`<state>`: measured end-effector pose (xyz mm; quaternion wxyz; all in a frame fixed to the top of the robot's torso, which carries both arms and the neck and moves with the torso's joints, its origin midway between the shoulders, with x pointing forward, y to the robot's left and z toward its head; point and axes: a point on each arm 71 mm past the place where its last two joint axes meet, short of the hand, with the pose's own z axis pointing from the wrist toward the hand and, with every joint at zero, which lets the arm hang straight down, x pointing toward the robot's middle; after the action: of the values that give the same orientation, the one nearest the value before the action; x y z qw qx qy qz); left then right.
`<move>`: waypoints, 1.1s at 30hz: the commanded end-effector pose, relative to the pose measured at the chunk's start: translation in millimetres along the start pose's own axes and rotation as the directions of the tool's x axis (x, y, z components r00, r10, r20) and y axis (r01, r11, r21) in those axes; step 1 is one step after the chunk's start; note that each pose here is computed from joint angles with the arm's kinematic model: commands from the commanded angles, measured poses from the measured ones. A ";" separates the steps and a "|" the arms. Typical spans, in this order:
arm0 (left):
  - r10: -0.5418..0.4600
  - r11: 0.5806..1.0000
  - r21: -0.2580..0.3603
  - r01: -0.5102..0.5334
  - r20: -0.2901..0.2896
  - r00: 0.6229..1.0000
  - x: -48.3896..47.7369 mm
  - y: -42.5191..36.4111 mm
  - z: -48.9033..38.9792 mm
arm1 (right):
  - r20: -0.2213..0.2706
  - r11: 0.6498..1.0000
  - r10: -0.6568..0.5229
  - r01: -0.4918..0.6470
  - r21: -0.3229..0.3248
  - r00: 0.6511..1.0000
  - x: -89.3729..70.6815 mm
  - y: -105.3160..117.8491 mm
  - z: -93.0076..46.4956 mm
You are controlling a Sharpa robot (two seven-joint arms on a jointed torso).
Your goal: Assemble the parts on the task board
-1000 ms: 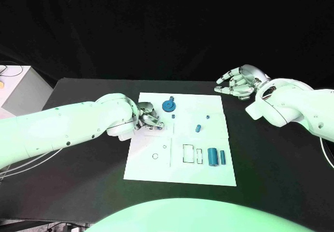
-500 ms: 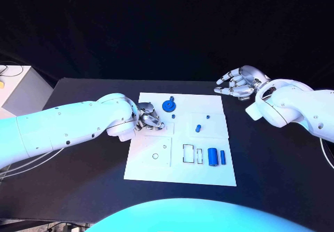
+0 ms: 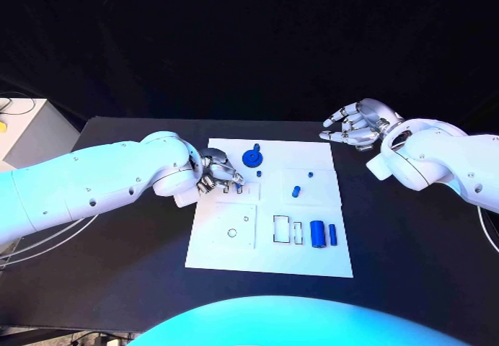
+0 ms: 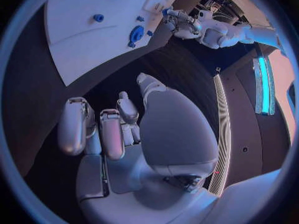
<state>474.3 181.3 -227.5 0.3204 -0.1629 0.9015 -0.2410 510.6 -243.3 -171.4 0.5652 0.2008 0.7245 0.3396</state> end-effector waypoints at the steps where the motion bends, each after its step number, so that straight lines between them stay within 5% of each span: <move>1: 0.008 1.000 0.020 -0.006 -0.114 0.993 -1.9 -5.1 -2.3 | -0.016 1.000 -0.007 0.007 -0.007 1.000 1.6 0.2 0.2; 8: 0.148 0.989 0.011 -0.148 -0.187 0.971 -27.0 -20.7 -4.5 | -0.017 1.000 -0.007 0.007 -0.004 1.000 2.9 -0.5 1.1; 14: 0.268 0.959 -0.002 -0.282 -0.301 0.915 -44.9 -38.3 1.0 | -0.020 1.000 -0.006 0.006 -0.002 1.000 5.2 -1.0 2.6; 27: 0.403 0.881 -0.024 -0.472 -0.483 0.777 -57.2 -67.0 17.0 | -0.028 1.000 -0.003 0.003 -0.002 1.000 10.4 -0.1 5.0; 33: 0.417 0.860 -0.041 -0.509 -0.520 0.746 -58.0 -73.0 21.5 | -0.030 1.000 -0.003 0.003 -0.005 1.000 12.1 1.3 6.0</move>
<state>545.5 138.6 -173.2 0.1462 0.0772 0.9787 -0.1215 513.2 -234.2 -178.8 0.5592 0.1986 0.7293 0.3406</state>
